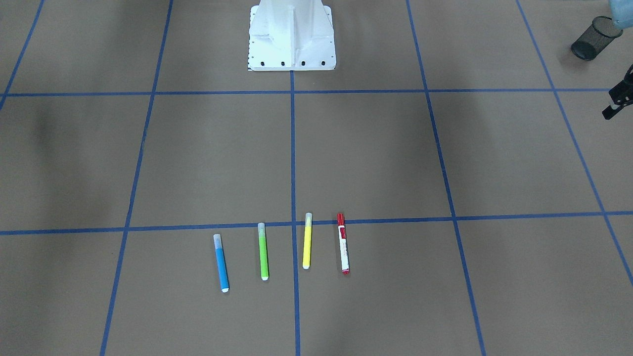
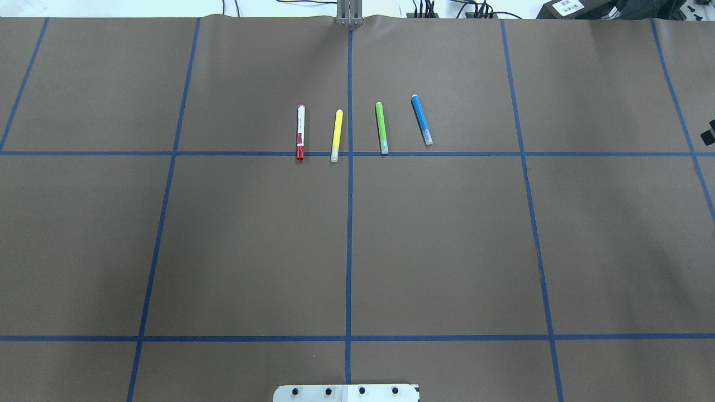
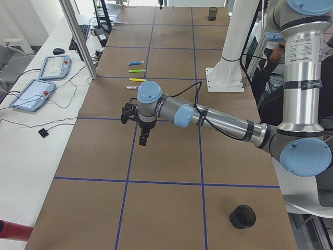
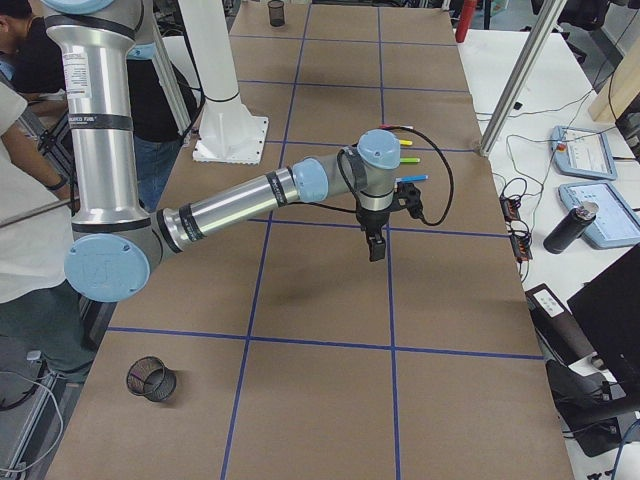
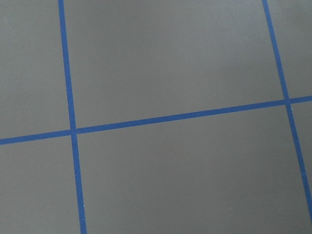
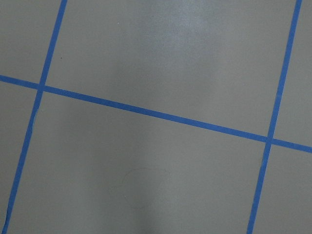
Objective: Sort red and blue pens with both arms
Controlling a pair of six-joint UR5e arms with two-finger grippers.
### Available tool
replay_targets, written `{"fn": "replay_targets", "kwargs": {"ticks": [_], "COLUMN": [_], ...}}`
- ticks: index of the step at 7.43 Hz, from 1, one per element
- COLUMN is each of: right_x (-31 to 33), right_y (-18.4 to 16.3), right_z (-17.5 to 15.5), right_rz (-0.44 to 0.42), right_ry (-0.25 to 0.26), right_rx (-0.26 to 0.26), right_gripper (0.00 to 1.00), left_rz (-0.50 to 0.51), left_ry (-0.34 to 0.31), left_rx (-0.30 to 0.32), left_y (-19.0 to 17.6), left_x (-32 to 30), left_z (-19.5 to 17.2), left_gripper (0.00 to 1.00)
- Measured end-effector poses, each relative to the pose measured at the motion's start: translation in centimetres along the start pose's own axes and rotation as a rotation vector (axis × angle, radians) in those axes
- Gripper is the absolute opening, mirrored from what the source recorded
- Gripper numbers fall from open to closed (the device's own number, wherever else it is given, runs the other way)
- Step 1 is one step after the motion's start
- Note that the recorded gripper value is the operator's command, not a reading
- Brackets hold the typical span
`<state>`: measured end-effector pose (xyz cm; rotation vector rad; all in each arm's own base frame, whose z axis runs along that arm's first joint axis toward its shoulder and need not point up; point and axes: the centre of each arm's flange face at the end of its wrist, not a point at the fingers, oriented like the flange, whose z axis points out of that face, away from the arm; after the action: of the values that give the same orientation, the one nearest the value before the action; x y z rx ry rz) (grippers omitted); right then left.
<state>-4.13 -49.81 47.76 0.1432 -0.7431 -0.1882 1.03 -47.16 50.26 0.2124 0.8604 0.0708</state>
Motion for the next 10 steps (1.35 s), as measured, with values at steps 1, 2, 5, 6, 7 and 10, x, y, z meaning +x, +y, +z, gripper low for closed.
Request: {"fn": "replay_targets", "kwargs": {"ticks": [1,2,5,6,7,10], "right_x": [-0.02,-0.09,-0.18,-0.20,-0.24,-0.51], "right_y": [0.00,-0.05,-0.09,-0.03,0.08,0.32], "right_z": [-0.03,-0.09,-0.18,-0.15,-0.14,-0.45], "right_rz": [-0.001,-0.002,-0.005,-0.006,-0.006,-0.012], "right_ry": [0.000,-0.001,-0.003,-0.008,-0.013,-0.018], "right_rx": [0.001,0.003,0.005,0.005,0.005,0.010], "right_gripper": [1.00,1.00,1.00,1.00,1.00,1.00], "left_rz": [0.002,0.005,0.014,0.013,0.007,0.008], "left_ry": [0.000,0.001,0.002,0.002,0.003,0.012], "left_rx": [0.001,0.004,0.007,0.006,0.005,0.008], "left_y": [0.00,0.00,0.00,0.01,0.01,-0.23], "left_x": [0.01,0.03,0.05,0.07,0.09,0.44], "left_z": [-0.01,-0.03,0.01,0.05,0.07,-0.07], "left_gripper": [1.00,1.00,1.00,1.00,0.99,1.00]}}
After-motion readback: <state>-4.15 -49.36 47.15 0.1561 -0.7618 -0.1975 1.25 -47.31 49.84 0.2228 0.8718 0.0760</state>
